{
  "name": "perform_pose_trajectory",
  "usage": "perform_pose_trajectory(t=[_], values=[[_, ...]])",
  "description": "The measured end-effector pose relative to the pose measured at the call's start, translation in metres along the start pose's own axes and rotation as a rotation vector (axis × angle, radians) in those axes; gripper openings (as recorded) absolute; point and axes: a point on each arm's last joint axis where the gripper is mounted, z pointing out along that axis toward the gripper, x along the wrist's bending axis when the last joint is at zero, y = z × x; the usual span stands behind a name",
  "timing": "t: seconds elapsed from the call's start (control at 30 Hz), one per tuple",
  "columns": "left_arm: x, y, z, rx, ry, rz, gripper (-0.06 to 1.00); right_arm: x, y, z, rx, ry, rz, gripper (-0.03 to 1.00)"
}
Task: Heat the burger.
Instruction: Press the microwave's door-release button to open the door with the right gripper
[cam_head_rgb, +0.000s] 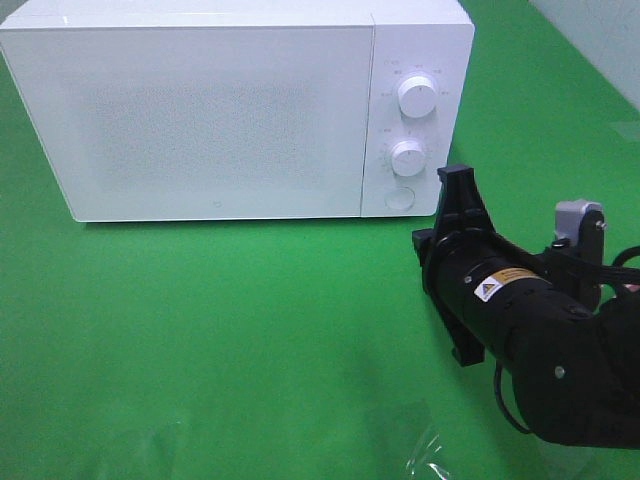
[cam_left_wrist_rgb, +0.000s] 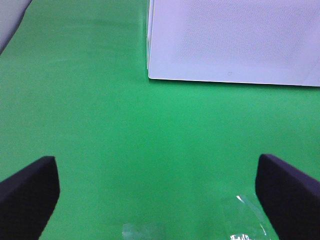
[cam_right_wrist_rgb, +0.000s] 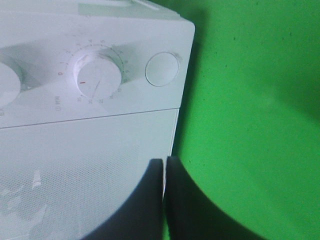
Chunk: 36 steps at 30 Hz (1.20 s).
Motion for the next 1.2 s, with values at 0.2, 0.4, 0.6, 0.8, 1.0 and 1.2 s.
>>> perform_pose_trajectory(t=[0.2,0.4,0.6,0.8,1.0,1.2], values=[[0.000,0.000,0.000,0.000,0.000,0.000,0.99,-0.002,0.001,0.019,0.013,-0.010,0.024,0.00],[0.000,0.000,0.000,0.000,0.000,0.000,0.99,-0.001,0.008,0.036,0.020,-0.028,0.055,0.00],[0.000,0.000,0.000,0.000,0.000,0.000,0.99,-0.003,0.015,0.058,0.029,-0.059,0.118,0.00],[0.000,0.000,0.000,0.000,0.000,0.000,0.99,0.001,0.019,0.074,0.024,-0.060,0.133,0.00],[0.000,0.000,0.000,0.000,0.000,0.000,0.99,0.000,0.024,0.095,0.015,-0.077,0.141,0.00],[0.000,0.000,0.000,0.000,0.000,0.000,0.99,-0.001,0.030,0.104,-0.004,-0.089,0.154,0.00]])
